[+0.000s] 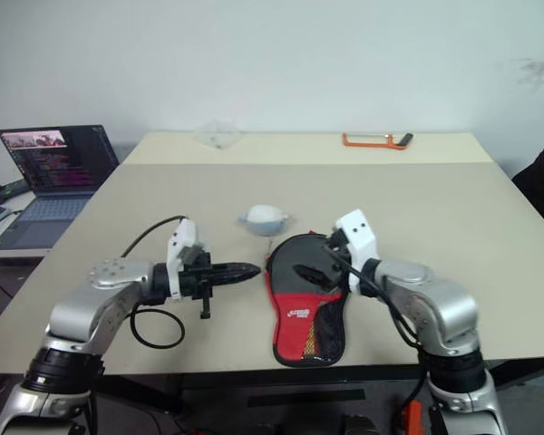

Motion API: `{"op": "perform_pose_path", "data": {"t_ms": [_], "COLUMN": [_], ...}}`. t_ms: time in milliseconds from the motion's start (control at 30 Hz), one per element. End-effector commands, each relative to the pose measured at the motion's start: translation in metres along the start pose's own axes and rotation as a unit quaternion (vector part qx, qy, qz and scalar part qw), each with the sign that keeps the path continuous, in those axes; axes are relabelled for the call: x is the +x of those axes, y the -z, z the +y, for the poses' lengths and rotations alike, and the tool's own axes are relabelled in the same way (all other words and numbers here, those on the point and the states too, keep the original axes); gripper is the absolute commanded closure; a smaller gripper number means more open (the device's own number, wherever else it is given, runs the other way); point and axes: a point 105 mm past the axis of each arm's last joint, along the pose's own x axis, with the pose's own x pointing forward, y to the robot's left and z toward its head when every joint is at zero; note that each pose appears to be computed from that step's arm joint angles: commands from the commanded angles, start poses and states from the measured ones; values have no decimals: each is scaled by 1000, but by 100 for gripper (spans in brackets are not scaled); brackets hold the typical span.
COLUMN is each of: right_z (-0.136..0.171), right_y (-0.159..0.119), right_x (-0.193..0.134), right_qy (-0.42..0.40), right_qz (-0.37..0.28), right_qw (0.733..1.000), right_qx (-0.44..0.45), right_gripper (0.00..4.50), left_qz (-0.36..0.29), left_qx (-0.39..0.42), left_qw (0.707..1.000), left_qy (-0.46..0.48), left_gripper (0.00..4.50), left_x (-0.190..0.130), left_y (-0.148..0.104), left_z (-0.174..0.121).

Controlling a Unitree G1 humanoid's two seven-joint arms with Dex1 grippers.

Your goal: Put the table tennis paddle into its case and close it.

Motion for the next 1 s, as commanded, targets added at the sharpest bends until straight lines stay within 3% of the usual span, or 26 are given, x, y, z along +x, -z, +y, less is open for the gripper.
{"op": "perform_pose_path", "data": {"t_ms": [33,367,567,700,1000], "right_z": [-8,-15,-11,-8,-5], "right_y": [4,23,24,25,21], "right_x": [21,29,31,32,33], "right_qy": [34,59,63,63,66], "right_qz": [-14,2,1,2,-2], "right_qw": [999,998,998,998,998], "right_qx": [-29,-25,-16,-14,-16], "right_gripper": [0,0,0,0,0], "left_qz": [-36,-72,-64,-35,47], "left_qx": [41,75,51,15,-45], "left_qw": [997,983,961,953,954], "left_qy": [-51,-153,-264,-302,-293], "left_gripper": [356,3,3,3,3], "left_x": [0,16,33,43,63], "left_y": [-19,-38,-48,-40,-5], "left_z": [14,50,102,127,136]}}
